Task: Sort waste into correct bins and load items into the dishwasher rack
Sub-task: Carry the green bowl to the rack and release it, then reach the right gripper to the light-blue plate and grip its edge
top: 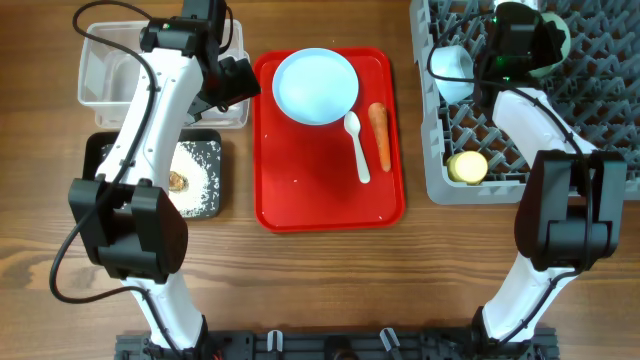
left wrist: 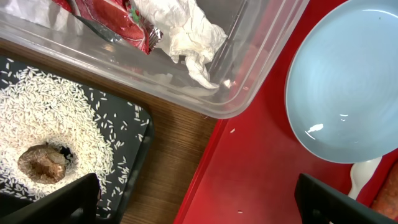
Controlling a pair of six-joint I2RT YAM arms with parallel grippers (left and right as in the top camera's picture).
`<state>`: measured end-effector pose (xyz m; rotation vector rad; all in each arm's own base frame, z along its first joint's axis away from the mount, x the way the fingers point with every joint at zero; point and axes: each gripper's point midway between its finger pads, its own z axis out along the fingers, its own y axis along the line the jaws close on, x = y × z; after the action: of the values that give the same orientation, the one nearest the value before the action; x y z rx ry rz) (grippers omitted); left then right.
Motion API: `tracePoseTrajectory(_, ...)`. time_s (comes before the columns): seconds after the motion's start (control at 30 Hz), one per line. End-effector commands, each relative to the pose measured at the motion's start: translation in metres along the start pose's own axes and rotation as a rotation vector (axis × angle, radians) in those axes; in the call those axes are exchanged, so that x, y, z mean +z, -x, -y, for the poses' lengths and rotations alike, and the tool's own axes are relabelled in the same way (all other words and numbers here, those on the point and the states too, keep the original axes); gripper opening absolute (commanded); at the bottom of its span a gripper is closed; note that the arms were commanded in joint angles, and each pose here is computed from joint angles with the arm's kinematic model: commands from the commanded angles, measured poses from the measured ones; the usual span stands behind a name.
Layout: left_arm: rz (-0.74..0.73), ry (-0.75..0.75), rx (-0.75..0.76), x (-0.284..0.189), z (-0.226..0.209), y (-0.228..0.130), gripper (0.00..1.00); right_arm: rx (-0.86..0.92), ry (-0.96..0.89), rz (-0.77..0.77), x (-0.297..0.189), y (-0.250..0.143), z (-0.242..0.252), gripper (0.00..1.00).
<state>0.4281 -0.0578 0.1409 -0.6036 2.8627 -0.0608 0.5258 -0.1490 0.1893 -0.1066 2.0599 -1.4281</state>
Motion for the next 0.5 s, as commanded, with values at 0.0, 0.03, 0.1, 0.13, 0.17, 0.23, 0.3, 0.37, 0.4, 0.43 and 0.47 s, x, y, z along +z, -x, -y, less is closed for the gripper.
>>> tracePoseTrajectory(0.0, -0.004, 0.001, -0.008, 0.003, 0.001, 0.0, 1.0, -0.019, 0.031, 0.025, -0.004, 0.007, -0.018, 0.04)
tracePoseTrajectory(0.03, -0.004, 0.001, -0.008, 0.003, 0.001, 0.0, 1.0, -0.023, 0.039, 0.037, -0.008, 0.011, -0.021, 0.04)
tracePoseTrajectory(0.1, -0.004, 0.001, -0.008, 0.003, 0.001, 0.0, 1.0, -0.033, 0.053, 0.062, -0.019, 0.02, -0.029, 0.04)
tracePoseTrajectory(0.13, -0.004, 0.001, -0.008, 0.003, 0.001, 0.0, 1.0, -0.038, 0.059, 0.072, -0.024, 0.024, -0.032, 0.06)
tracePoseTrajectory(0.17, -0.004, 0.001, -0.008, 0.003, 0.001, 0.0, 1.0, -0.042, 0.066, 0.084, -0.03, 0.028, -0.036, 0.09)
tracePoseTrajectory(0.23, -0.004, 0.001, -0.008, 0.003, 0.001, 0.0, 1.0, -0.054, 0.08, 0.108, -0.042, 0.036, -0.044, 0.27)
tracePoseTrajectory(0.3, -0.004, 0.001, -0.008, 0.003, 0.001, 0.0, 1.0, -0.065, 0.092, 0.123, -0.05, 0.04, -0.05, 0.43)
tracePoseTrajectory(0.37, -0.004, 0.001, -0.008, 0.003, 0.001, 0.0, 1.0, -0.074, 0.101, 0.133, -0.056, 0.044, -0.055, 0.51)
tracePoseTrajectory(0.4, -0.004, 0.001, -0.008, 0.003, 0.001, 0.0, 1.0, -0.075, 0.102, 0.136, -0.057, 0.045, -0.056, 0.54)
tracePoseTrajectory(0.43, -0.004, 0.001, -0.008, 0.003, 0.001, 0.0, 1.0, -0.075, 0.103, 0.137, -0.058, 0.045, -0.056, 0.56)
tracePoseTrajectory(0.47, -0.004, 0.001, -0.008, 0.003, 0.001, 0.0, 1.0, -0.075, 0.103, 0.137, -0.058, 0.045, -0.056, 0.59)
